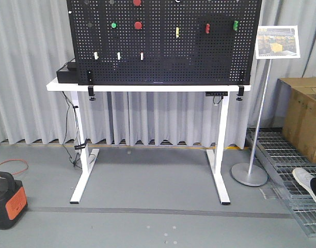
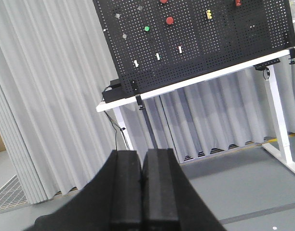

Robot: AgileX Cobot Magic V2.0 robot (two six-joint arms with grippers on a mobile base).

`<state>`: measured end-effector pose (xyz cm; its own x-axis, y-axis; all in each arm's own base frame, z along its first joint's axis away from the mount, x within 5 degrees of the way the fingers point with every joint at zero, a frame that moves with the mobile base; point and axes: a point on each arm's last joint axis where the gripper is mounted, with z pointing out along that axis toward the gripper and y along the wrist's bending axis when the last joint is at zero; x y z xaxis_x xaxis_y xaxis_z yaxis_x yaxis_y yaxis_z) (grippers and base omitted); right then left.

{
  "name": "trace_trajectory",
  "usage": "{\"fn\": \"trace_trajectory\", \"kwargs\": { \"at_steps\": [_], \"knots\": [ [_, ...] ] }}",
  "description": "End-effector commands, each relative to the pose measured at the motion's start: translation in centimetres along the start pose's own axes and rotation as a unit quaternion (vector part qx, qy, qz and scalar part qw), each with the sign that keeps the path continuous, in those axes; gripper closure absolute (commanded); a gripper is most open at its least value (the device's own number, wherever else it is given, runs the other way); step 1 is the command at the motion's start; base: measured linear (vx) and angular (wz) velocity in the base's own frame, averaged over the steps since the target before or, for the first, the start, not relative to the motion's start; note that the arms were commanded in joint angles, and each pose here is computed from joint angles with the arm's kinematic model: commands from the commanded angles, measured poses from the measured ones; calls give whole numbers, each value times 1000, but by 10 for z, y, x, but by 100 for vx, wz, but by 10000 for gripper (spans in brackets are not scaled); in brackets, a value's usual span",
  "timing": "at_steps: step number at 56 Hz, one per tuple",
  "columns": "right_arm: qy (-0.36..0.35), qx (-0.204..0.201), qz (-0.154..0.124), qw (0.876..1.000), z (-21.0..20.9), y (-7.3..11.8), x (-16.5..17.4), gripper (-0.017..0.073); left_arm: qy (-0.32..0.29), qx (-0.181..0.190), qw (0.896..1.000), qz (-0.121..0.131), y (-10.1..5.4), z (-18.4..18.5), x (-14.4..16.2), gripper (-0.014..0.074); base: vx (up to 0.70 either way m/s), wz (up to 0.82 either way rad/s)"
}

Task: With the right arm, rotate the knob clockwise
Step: 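Drive the base forward toward the black pegboard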

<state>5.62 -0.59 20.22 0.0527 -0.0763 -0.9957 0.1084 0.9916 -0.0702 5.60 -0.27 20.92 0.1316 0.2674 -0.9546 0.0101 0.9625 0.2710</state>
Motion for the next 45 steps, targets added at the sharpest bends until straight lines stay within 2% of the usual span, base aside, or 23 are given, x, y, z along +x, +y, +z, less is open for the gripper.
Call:
{"fn": "trace_trajectory", "kwargs": {
  "at_steps": [1, 45],
  "knots": [
    [-38, 3, -7, 999, 0, 0, -5, 564, -16, 2, 1000, -5, -2, 1, 5, 600, 0, 0],
    [-38, 3, -7, 999, 0, 0, -5, 564, -16, 2, 1000, -5, -2, 1, 5, 600, 1, 0]
  ]
}}
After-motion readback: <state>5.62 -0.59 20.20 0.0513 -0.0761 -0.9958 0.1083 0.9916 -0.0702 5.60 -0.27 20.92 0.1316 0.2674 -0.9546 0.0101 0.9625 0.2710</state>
